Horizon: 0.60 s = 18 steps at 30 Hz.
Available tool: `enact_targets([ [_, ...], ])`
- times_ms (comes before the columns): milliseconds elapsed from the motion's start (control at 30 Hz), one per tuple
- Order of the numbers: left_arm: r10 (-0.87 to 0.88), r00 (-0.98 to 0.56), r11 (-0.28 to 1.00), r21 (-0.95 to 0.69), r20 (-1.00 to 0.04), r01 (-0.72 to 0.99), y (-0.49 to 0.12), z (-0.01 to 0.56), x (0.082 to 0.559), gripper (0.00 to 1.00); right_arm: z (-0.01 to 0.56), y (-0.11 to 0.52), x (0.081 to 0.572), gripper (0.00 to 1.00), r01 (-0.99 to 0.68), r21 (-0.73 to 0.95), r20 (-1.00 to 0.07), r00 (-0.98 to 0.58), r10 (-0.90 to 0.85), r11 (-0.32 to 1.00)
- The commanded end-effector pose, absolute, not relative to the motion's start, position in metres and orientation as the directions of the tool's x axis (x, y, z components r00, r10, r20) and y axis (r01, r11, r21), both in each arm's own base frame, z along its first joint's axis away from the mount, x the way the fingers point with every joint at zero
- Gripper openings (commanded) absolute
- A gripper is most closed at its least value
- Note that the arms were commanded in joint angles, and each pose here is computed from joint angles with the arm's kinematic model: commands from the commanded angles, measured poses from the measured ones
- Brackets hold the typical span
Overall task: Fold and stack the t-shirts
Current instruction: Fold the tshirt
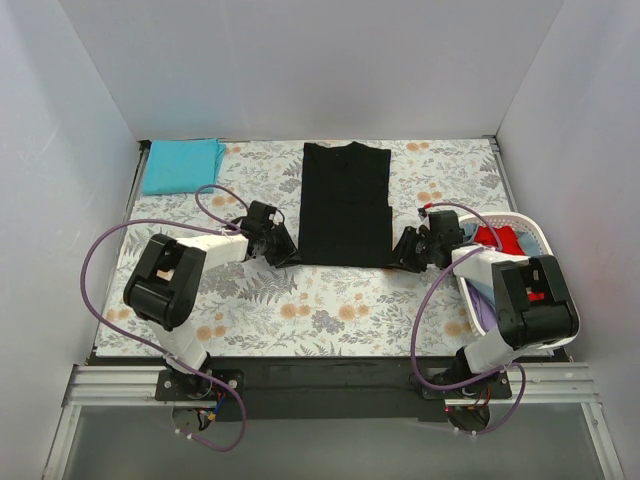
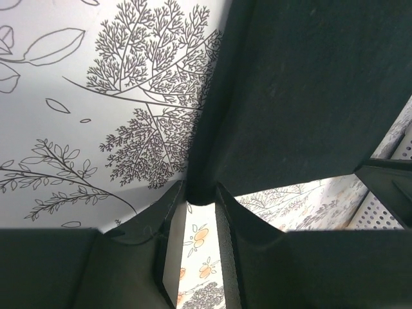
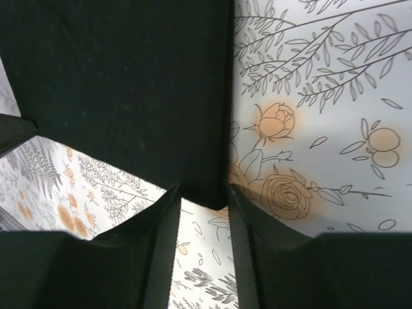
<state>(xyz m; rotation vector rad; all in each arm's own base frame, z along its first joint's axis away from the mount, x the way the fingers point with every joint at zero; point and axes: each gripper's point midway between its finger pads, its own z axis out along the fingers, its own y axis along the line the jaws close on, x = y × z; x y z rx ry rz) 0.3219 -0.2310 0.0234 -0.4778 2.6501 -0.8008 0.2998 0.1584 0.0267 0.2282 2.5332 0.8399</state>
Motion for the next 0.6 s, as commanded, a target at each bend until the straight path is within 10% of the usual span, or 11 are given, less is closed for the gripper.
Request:
enact_targets([
  [0, -0.406, -0.886, 0.813, -0.531, -0.223, -0.239, -0.225, 0.013, 0.322, 0.23, 0.007, 0.149, 0.295, 0.4, 0.061, 0.538, -0.35, -0.891, 0.289, 0.841],
  [367, -0.405, -0.881, 0.815, -0.532, -0.243, -0.228, -0.225, 0.032, 0.322, 0.0, 0.016, 0.153, 0.298, 0.01, 0.008, 0.535, -0.383, -0.889, 0.251, 0.845],
  [567, -0.393, -0.883, 0.819, -0.533, -0.256, -0.21, -0.216, 0.05, 0.299, 0.0, 0.031, 0.158, 0.272, 0.01, -0.045, 0.54, -0.39, -0.899, 0.202, 0.84],
])
